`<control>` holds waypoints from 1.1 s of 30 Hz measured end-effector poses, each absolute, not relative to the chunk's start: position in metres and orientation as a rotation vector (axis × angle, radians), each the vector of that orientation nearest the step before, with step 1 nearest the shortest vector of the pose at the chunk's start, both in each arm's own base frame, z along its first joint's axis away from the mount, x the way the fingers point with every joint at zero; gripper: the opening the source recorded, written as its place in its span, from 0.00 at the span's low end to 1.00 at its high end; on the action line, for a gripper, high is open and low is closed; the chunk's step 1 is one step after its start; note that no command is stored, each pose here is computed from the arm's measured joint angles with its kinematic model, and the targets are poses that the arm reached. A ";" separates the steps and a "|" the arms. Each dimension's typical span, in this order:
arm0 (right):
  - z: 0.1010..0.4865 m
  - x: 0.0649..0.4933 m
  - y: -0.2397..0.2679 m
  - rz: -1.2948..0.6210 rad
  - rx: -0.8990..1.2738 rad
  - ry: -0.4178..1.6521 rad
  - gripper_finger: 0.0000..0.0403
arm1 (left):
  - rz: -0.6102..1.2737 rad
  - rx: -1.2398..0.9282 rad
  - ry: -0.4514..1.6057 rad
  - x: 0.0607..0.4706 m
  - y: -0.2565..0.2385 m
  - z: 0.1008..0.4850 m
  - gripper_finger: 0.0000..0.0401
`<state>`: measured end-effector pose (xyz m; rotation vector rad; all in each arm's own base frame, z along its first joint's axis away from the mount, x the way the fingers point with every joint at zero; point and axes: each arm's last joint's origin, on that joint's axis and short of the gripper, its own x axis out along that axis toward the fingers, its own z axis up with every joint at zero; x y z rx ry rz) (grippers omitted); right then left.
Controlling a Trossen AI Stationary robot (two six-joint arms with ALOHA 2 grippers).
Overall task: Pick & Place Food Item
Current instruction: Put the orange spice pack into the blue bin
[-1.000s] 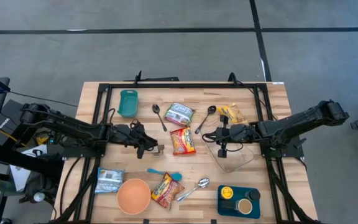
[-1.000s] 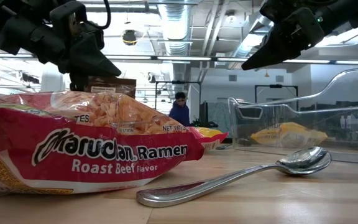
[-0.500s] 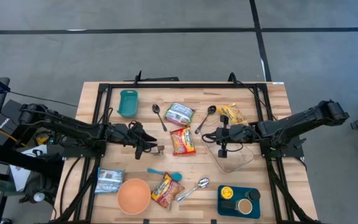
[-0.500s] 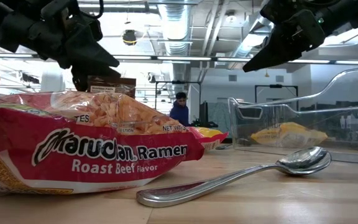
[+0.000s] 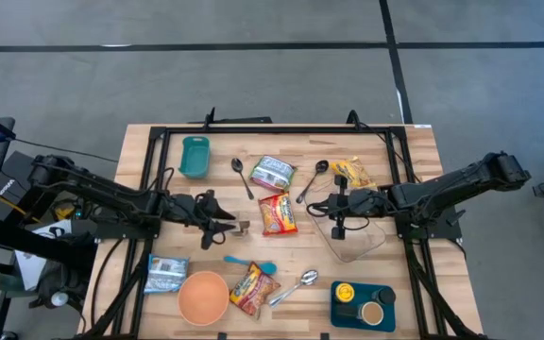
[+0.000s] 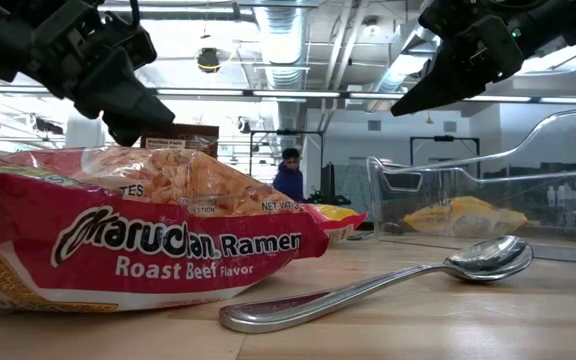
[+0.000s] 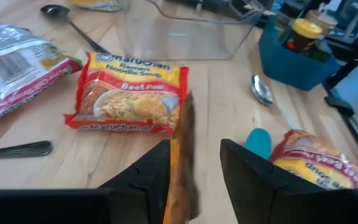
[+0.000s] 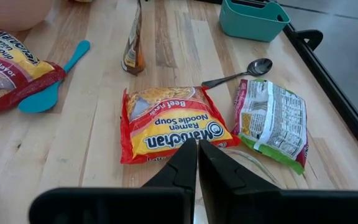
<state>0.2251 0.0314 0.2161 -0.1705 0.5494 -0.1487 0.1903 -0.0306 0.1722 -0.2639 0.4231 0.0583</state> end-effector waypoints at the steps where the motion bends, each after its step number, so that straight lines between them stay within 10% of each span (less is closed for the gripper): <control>1: 0.216 0.225 0.031 -0.149 -0.169 0.549 0.02 | 0.066 -0.261 0.429 0.190 -0.030 0.172 0.34; 33: 0.216 0.225 0.031 -0.148 -0.172 0.551 0.02 | 0.116 -0.281 0.567 0.204 -0.033 0.139 0.34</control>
